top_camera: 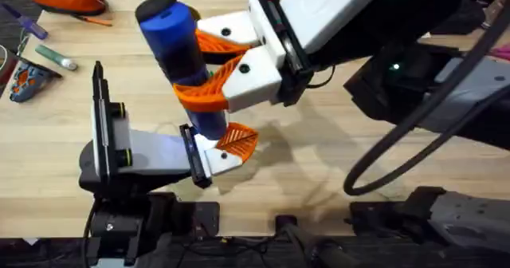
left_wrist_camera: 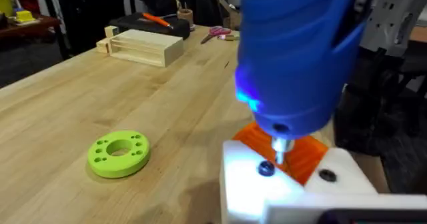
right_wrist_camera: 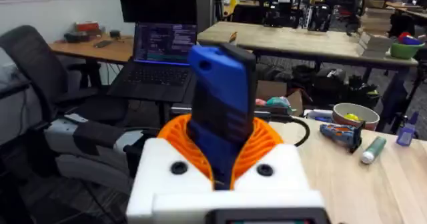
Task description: Pick up the gripper from the table and insert it into the empty holder that is missing its gripper. Then pick up a screw, insert it into the mounting hole, and use the screwdriver to tighten it. Finally, clean up the table by picking up the vegetable and placing it into the bucket.
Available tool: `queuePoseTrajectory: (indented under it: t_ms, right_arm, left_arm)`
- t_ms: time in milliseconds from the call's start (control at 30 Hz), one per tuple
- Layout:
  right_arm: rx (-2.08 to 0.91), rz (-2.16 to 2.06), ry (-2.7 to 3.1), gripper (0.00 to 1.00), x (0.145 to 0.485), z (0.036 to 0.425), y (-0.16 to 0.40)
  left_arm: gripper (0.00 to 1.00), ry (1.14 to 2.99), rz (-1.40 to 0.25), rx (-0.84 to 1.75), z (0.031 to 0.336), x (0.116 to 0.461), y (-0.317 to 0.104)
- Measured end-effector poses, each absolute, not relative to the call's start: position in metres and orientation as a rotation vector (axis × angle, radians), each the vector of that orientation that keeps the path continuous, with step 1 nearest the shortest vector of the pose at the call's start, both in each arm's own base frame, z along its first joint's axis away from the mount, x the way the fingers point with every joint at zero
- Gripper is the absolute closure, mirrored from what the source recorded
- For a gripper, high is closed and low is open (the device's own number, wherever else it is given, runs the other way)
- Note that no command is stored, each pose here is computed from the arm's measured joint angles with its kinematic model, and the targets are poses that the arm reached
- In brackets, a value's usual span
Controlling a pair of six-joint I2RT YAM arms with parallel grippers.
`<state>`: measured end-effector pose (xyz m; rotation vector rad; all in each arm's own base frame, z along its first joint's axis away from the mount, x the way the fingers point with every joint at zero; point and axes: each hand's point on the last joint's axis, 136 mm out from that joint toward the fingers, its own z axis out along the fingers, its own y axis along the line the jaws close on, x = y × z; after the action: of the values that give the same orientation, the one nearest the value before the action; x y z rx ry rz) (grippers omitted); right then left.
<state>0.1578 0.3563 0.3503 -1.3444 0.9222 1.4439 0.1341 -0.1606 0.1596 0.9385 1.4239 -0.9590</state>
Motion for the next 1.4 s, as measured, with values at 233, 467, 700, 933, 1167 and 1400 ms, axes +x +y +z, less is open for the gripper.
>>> queuePoseTrajectory:
  t_ms: [233, 467, 700, 933, 1167, 1400]
  right_arm:
    - [-1.335, 1.427, 0.926, 0.907, 0.1605, 0.3499, 0.3572]
    - [-1.334, 1.426, 0.928, 0.907, 0.1613, 0.3492, 0.3577]
    - [-1.332, 1.423, 0.938, 0.907, 0.1648, 0.3448, 0.3604]
    - [-1.333, 1.424, 0.941, 0.907, 0.1648, 0.3443, 0.3605]
    - [-1.340, 1.424, 0.935, 0.907, 0.1639, 0.3438, 0.3603]
    - [-1.348, 1.424, 0.906, 0.907, 0.1623, 0.3455, 0.3602]
  left_arm:
    - [0.989, 1.424, -0.959, 0.939, 0.1596, 0.1342, -0.1606]
    - [0.989, 1.424, -0.959, 0.938, 0.1596, 0.1341, -0.1606]
    - [0.989, 1.424, -0.959, 0.938, 0.1596, 0.1341, -0.1606]
    - [0.989, 1.424, -0.960, 0.938, 0.1596, 0.1341, -0.1606]
    - [0.989, 1.424, -0.959, 0.938, 0.1596, 0.1341, -0.1606]
    - [0.989, 1.424, -0.959, 0.938, 0.1596, 0.1342, -0.1606]
